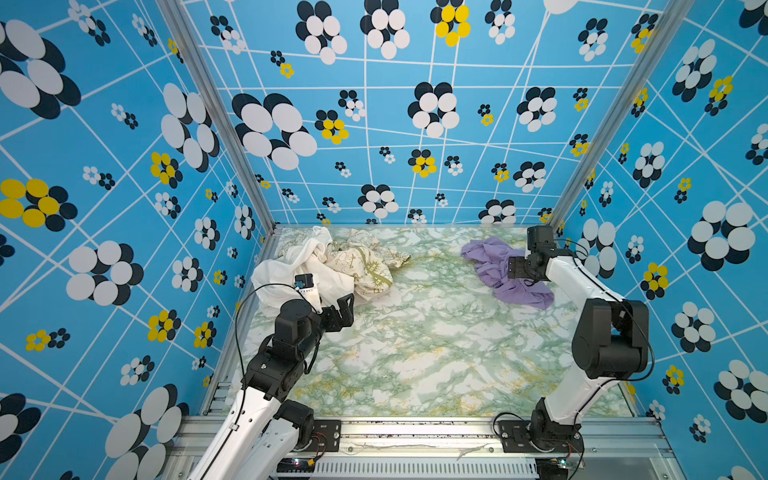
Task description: Pick out a specific cloth from the pile
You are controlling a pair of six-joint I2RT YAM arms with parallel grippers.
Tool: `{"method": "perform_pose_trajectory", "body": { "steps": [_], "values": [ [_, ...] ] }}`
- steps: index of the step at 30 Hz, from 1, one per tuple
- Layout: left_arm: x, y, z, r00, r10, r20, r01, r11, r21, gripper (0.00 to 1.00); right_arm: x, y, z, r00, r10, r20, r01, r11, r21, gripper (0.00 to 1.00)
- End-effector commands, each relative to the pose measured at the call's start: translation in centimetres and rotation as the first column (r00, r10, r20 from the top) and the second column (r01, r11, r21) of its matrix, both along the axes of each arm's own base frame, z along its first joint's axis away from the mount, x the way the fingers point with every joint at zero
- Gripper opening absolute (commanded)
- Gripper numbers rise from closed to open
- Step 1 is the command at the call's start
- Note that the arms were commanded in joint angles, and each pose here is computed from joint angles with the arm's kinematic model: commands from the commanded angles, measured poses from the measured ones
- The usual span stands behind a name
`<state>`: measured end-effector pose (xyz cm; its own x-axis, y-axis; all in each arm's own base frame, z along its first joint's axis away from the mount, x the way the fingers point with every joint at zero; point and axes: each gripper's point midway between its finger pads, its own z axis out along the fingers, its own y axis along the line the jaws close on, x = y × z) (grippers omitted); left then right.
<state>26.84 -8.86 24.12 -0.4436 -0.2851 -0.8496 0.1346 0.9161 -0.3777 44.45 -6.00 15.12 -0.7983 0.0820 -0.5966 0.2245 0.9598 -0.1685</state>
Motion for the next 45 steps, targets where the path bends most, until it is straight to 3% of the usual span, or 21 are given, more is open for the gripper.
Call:
{"method": "perform_pose_trajectory", "body": {
  "steps": [1, 5, 11, 18, 24, 28, 36, 45],
  "values": [
    [0.1, 0.2, 0.1, 1.000, 0.012, 0.010, -0.011, 1.000, -0.020, 0.99, -0.3, 1.2, 4.1, 0.993, -0.009, 0.121, -0.002, 0.996, 0.091, 0.98],
    [0.2, 0.1, 0.0, 1.000, 0.013, 0.013, -0.013, 1.000, -0.027, 0.99, 0.9, 3.0, 6.1, 0.980, 0.022, 0.196, -0.058, 0.982, 0.181, 0.99],
    [0.2, 0.1, 0.0, 1.000, 0.011, 0.010, -0.011, 1.000, -0.029, 0.99, 3.3, 4.1, 3.9, 0.995, 0.042, 0.095, -0.062, 0.973, 0.222, 0.95],
    [0.2, 0.2, 0.2, 1.000, 0.015, 0.013, -0.014, 0.999, -0.029, 0.99, 5.9, 3.3, -1.6, 0.999, 0.014, -0.037, -0.007, 0.980, 0.199, 0.52],
    [0.2, 0.2, 0.6, 1.000, 0.010, 0.018, -0.010, 1.000, -0.026, 0.99, 6.0, 2.1, -6.8, 0.984, -0.026, -0.178, 0.061, 0.979, 0.194, 0.30],
    [0.1, 0.3, 0.5, 1.000, 0.013, 0.015, -0.013, 1.000, -0.020, 0.99, 5.0, 0.8, -9.7, 0.963, -0.061, -0.261, 0.110, 0.978, 0.175, 0.26],
    [0.2, 0.3, 0.4, 1.000, 0.014, 0.014, -0.014, 1.000, -0.023, 0.99, 2.2, 0.3, -15.3, 0.900, -0.059, -0.431, 0.130, 0.982, 0.136, 0.27],
    [0.1, 0.7, -0.1, 0.999, 0.032, -0.007, -0.032, 0.999, -0.008, 0.99, 2.5, 0.2, -14.3, 0.901, -0.035, -0.432, 0.106, 0.984, 0.141, 0.35]
  ]
}}
